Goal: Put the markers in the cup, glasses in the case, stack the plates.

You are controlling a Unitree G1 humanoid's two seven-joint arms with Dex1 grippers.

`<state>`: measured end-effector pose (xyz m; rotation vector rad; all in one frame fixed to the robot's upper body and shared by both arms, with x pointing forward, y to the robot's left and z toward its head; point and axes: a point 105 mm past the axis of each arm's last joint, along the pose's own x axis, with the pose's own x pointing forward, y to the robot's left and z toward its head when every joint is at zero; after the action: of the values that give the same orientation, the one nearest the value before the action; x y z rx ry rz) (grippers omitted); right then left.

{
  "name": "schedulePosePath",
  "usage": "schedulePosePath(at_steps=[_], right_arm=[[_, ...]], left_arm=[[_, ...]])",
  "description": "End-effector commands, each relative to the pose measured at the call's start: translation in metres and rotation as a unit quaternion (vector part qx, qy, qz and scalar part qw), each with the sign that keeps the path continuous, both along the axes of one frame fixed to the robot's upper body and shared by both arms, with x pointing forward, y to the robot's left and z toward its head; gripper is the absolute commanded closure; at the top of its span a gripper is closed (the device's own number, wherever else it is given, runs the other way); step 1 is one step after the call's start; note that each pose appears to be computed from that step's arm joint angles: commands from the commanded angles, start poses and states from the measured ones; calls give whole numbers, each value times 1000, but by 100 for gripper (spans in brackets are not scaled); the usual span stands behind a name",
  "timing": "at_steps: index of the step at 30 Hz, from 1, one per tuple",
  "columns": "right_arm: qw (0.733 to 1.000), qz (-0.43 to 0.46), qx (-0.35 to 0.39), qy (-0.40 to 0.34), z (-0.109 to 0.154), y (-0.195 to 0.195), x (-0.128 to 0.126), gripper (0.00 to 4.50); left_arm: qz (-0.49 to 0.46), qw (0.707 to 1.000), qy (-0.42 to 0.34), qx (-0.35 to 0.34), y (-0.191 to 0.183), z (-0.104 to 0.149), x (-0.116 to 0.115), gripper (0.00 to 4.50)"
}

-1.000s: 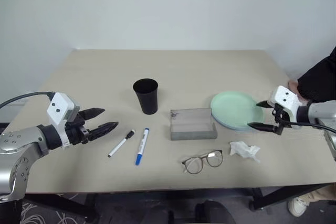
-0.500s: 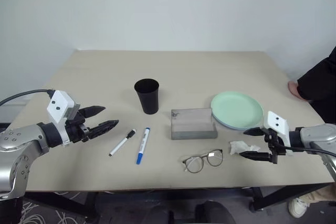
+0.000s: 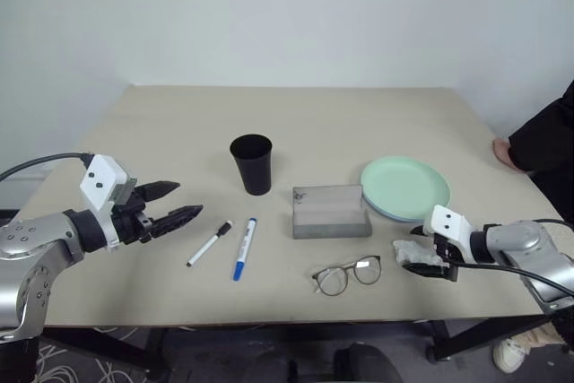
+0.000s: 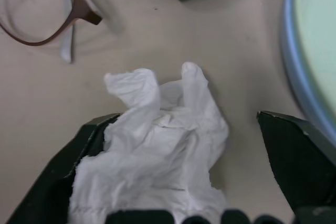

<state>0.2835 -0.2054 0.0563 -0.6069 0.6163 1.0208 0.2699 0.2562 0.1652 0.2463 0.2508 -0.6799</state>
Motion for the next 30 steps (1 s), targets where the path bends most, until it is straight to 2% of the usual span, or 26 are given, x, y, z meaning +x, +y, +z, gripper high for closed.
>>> schedulePosePath(at_steps=[1, 10, 12, 16, 19, 21, 23, 26, 30], right_arm=[[1000, 9, 1, -20, 10, 2, 5, 125], [999, 45, 19, -17, 23, 8, 2, 441], [997, 68, 28, -12, 31, 11, -3, 448], [995, 64, 60, -49, 61, 12, 13, 448], [989, 43, 100, -95, 93, 13, 34, 448], [984, 13, 115, -137, 113, 11, 56, 448], [978, -31, 107, -174, 122, 8, 82, 448], [970, -104, 71, -206, 113, 3, 119, 448], [974, -124, 21, -191, 82, 3, 136, 448]], left_arm=[[-2, 1000, -28, 5, -1, 13, 2, 97], [0, 1000, -31, 6, -1, 14, 3, 97], [0, 999, -31, 6, -1, 14, 3, 97], [0, 999, -32, 6, -1, 14, 3, 97], [-1, 999, -33, 6, -1, 14, 2, 97], [-1, 999, -34, 7, -1, 15, 3, 97], [-3, 999, -35, 8, -1, 15, 5, 97], [-7, 999, -38, 7, -3, 17, 8, 97], [-18, 999, -39, 7, -12, 15, 15, 97]])
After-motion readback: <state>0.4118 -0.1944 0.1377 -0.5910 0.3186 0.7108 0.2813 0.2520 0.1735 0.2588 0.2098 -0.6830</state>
